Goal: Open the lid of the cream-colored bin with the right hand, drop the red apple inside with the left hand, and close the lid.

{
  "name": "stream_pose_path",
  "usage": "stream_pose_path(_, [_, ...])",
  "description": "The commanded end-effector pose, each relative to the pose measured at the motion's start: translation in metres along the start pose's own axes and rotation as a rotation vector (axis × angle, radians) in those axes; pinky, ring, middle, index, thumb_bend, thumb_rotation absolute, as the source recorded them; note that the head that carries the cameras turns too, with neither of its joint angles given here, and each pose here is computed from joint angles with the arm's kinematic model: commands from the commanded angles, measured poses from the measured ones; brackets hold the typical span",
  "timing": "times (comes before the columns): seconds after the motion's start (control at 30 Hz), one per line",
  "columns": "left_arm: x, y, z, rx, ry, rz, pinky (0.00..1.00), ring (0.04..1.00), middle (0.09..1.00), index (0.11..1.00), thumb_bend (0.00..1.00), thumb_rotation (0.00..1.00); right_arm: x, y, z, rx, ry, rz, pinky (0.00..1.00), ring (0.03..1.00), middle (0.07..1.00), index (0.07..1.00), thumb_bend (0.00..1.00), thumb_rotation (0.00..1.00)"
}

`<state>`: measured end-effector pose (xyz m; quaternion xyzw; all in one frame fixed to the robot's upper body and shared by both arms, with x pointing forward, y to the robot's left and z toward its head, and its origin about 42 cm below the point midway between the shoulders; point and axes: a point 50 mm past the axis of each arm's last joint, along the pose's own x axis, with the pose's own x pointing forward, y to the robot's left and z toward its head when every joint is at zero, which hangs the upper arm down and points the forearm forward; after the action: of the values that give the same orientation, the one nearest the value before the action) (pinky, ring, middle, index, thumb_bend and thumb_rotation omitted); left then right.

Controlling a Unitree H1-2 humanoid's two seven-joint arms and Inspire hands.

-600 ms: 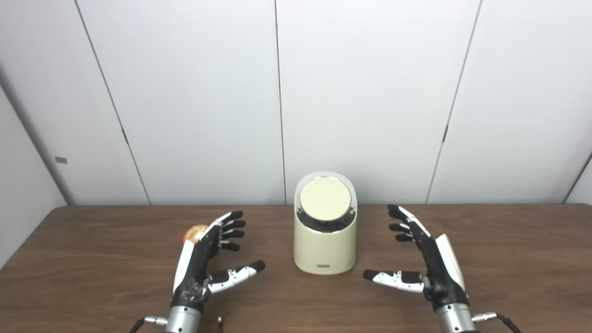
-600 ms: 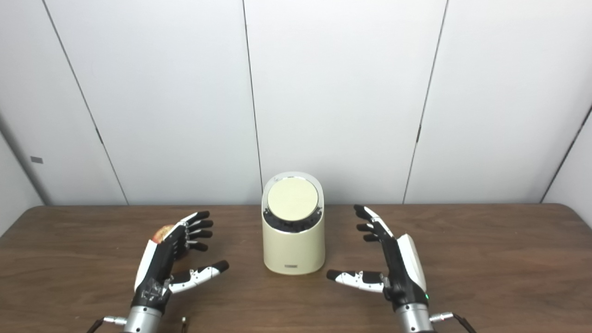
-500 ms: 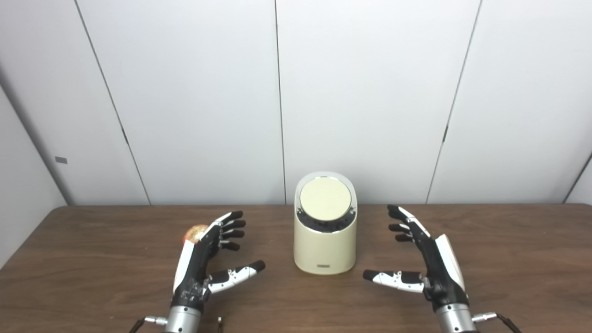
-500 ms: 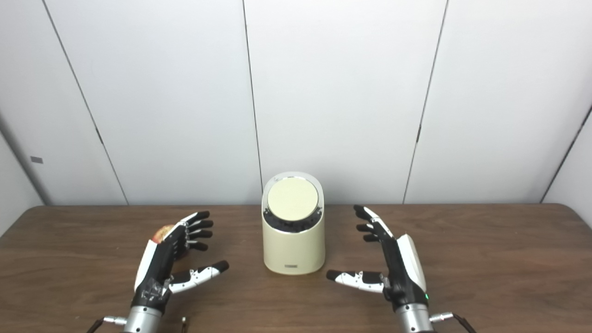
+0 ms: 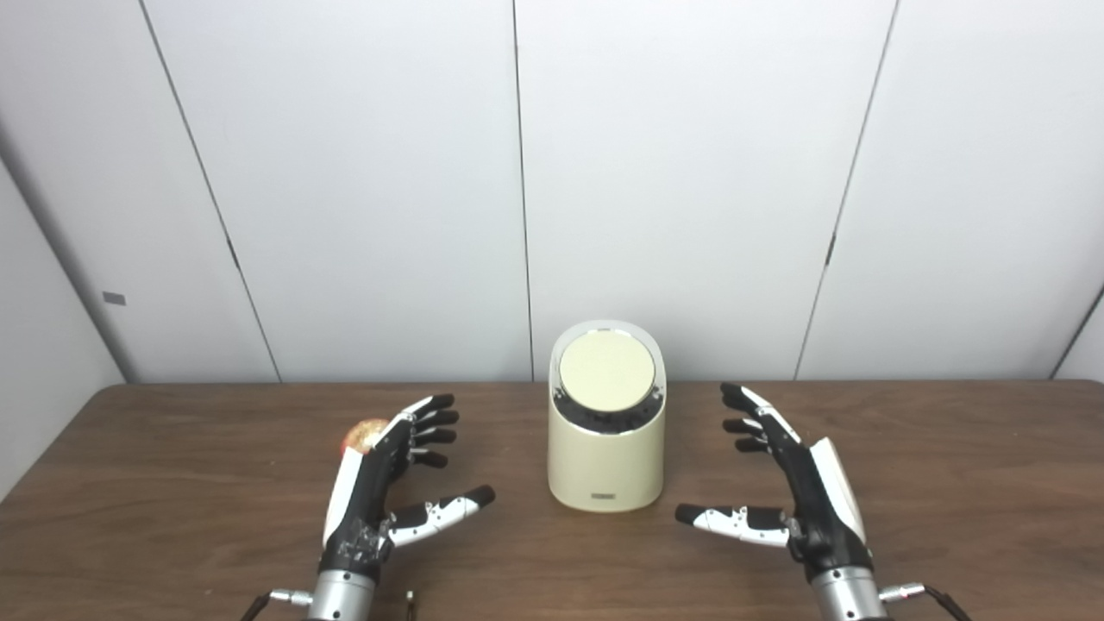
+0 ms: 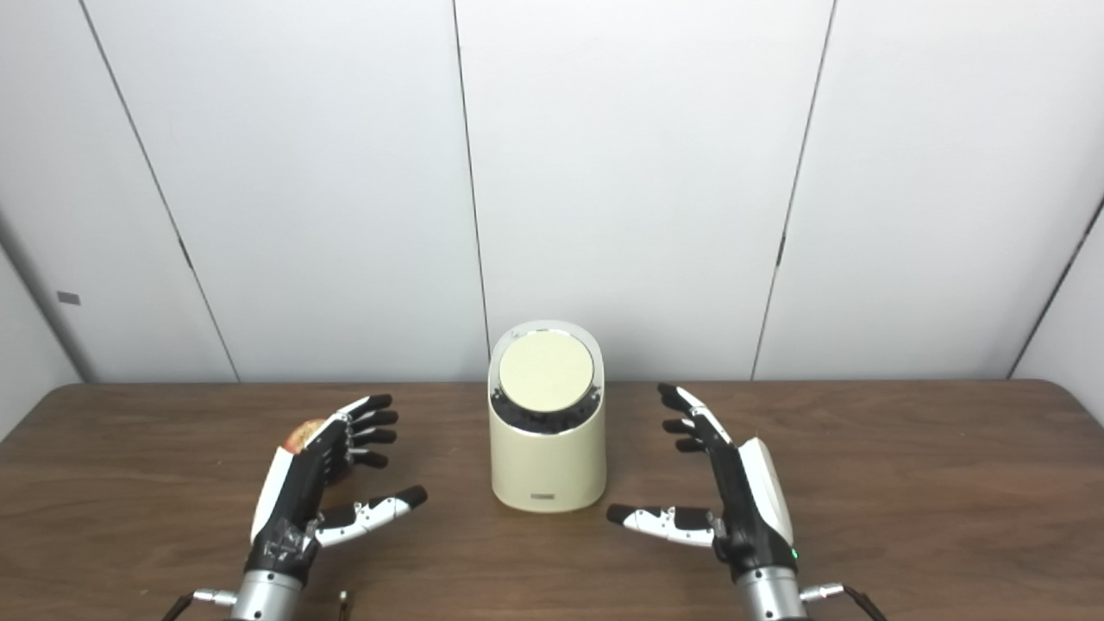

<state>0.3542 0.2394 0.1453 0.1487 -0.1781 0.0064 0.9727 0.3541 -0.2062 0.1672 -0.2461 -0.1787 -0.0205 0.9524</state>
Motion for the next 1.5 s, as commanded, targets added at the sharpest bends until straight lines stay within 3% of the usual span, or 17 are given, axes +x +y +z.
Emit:
stream_pose_path(0.0, [0.017, 0.001, 0.014, -0.008, -0.082, 0.015, 0.62, 0.729, 0.778, 0.823, 0.76, 0.07, 0.016, -0.006, 0.015, 0.024, -0.092, -0.027, 0.71, 0.766, 0.853, 0.851, 0.81, 0.20])
stream_pose_path(0.13, [0.019, -0.002, 0.011, -0.009, -0.081, 0.012, 0.60, 0.723, 0.778, 0.822, 0.77, 0.09, 0.027, -0.009, 0.024, 0.018, -0.128, -0.045, 0.69, 0.779, 0.862, 0.868, 0.78, 0.31])
stream_pose_path(0.3, [0.020, -0.003, 0.010, 0.000, -0.080, 0.012, 0.62, 0.722, 0.775, 0.823, 0.77, 0.08, 0.050, -0.014, 0.046, -0.016, -0.175, -0.049, 0.69, 0.801, 0.871, 0.872, 0.78, 0.30])
stream_pose_path(0.37, [0.021, -0.004, 0.009, -0.006, -0.081, 0.011, 0.63, 0.726, 0.778, 0.823, 0.77, 0.08, 0.061, -0.017, 0.059, -0.063, -0.165, -0.022, 0.73, 0.842, 0.902, 0.908, 0.76, 0.37])
stream_pose_path(0.5, [0.021, -0.004, 0.009, -0.001, -0.082, 0.010, 0.60, 0.722, 0.777, 0.821, 0.76, 0.06, 0.078, -0.021, 0.080, -0.121, -0.123, 0.022, 0.72, 0.868, 0.920, 0.940, 0.79, 0.43])
stream_pose_path(0.8, [0.022, -0.005, 0.008, -0.001, -0.084, 0.003, 0.61, 0.723, 0.778, 0.823, 0.75, 0.05, 0.104, -0.028, 0.114, -0.209, -0.137, 0.016, 0.64, 0.822, 0.907, 0.921, 0.80, 0.42])
stream_pose_path(0.93, [0.022, -0.006, 0.009, -0.003, -0.084, 0.005, 0.62, 0.721, 0.774, 0.819, 0.76, 0.05, 0.112, -0.028, 0.122, -0.254, -0.136, 0.014, 0.63, 0.807, 0.898, 0.916, 0.79, 0.43])
stream_pose_path(1.13, [0.023, -0.007, 0.008, -0.011, -0.085, 0.007, 0.61, 0.724, 0.780, 0.822, 0.76, 0.05, 0.125, -0.027, 0.128, -0.308, -0.145, 0.045, 0.57, 0.771, 0.878, 0.906, 0.79, 0.36])
stream_pose_path(1.47, [0.024, -0.008, 0.009, -0.020, -0.094, 0.009, 0.61, 0.727, 0.781, 0.824, 0.75, 0.05, 0.144, -0.013, 0.131, -0.378, -0.154, 0.092, 0.67, 0.838, 0.886, 0.891, 0.84, 0.30])
